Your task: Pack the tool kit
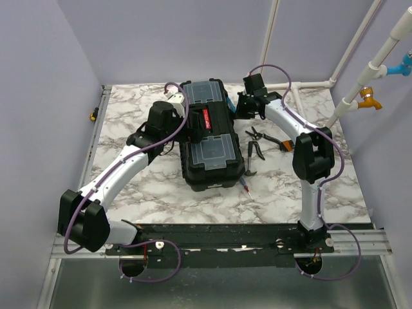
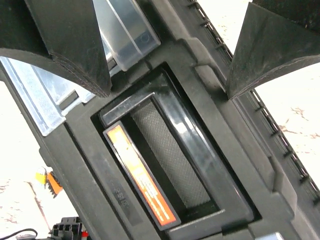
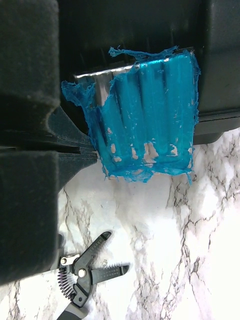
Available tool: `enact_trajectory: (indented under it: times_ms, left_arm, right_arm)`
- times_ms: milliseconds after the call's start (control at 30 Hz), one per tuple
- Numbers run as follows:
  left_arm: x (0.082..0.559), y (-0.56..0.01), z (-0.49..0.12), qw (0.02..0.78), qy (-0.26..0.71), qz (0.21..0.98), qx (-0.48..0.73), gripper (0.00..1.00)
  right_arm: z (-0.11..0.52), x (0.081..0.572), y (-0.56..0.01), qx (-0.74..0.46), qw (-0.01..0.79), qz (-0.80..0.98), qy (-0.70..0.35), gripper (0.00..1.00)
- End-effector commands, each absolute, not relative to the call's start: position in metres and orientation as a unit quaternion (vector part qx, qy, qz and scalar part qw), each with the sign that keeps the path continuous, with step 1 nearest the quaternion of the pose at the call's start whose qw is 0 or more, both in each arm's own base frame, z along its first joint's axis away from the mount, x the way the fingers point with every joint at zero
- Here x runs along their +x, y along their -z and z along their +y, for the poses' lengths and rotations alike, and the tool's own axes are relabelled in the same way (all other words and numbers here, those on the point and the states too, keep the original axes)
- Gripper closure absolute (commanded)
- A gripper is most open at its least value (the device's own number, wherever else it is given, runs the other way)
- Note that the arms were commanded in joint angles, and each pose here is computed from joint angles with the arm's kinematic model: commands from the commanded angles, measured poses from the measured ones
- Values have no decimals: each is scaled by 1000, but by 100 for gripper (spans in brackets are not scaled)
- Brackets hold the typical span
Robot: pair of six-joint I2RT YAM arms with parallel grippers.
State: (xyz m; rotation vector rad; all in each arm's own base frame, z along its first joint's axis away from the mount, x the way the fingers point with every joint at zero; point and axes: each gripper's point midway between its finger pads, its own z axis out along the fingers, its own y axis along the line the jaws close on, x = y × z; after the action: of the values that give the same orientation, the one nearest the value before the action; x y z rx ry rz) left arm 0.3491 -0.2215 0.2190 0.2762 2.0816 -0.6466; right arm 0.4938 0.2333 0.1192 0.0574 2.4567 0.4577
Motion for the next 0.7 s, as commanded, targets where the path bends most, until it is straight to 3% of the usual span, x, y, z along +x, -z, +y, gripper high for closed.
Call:
enact_trajectory:
  times_ms: [0,367,667]
  left_arm:
    - [324,-228,-224,389,328,857,83,2]
    - [370,-265,-162,482,320,815,-39,2]
    - [422,-221,-103,457,267,836,-146,1]
  right_arm:
    - [235,499,-138,11,330,922,-202,99]
    - [183,508,-138,34,329,929,-168,99]
    - [131,547,-153,77,375,923,-29,99]
